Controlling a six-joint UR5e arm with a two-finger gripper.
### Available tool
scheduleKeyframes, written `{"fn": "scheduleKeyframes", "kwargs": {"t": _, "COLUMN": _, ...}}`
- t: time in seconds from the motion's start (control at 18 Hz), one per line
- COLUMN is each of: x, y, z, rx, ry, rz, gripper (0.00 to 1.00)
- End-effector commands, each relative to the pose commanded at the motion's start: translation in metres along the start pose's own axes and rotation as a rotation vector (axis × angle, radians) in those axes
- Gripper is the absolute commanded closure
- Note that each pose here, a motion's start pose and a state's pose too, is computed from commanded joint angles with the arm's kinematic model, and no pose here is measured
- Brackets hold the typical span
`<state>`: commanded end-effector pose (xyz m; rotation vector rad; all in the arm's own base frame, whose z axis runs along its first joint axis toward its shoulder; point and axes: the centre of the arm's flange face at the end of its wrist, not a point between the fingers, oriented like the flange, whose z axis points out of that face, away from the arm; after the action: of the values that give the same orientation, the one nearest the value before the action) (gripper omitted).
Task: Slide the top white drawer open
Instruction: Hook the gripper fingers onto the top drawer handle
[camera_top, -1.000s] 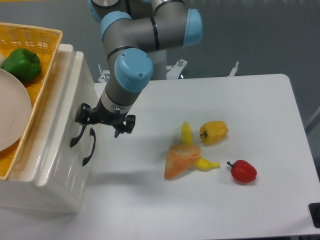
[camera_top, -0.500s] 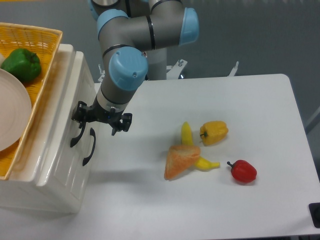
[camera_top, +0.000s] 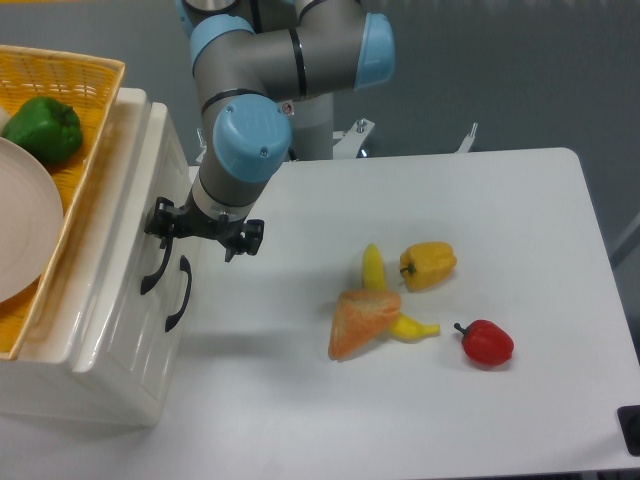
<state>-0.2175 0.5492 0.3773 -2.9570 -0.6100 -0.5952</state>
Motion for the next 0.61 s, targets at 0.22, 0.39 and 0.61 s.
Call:
{"fn": "scheduleKeyframes", "kwargs": {"t": 0.22, "x": 0.0008, "y": -0.0019, "z": -0.0029, "rx": 0.007, "ry": -0.001, "rz": 0.004, "gripper": 0.0}}
{"fn": "scheduleKeyframes", "kwargs": {"t": 0.39, "x": 0.0004, "y": -0.0025, "z": -0.0028, "rx": 0.007, "ry": -0.002, "rz": 0.01, "gripper": 0.0}}
{"fn": "scheduleKeyframes", "kwargs": {"t": 0.61, "x": 0.0027, "y": -0.004, "z": 0.0003, "rx": 0.006, "ry": -0.001, "rz": 0.021, "gripper": 0.0}}
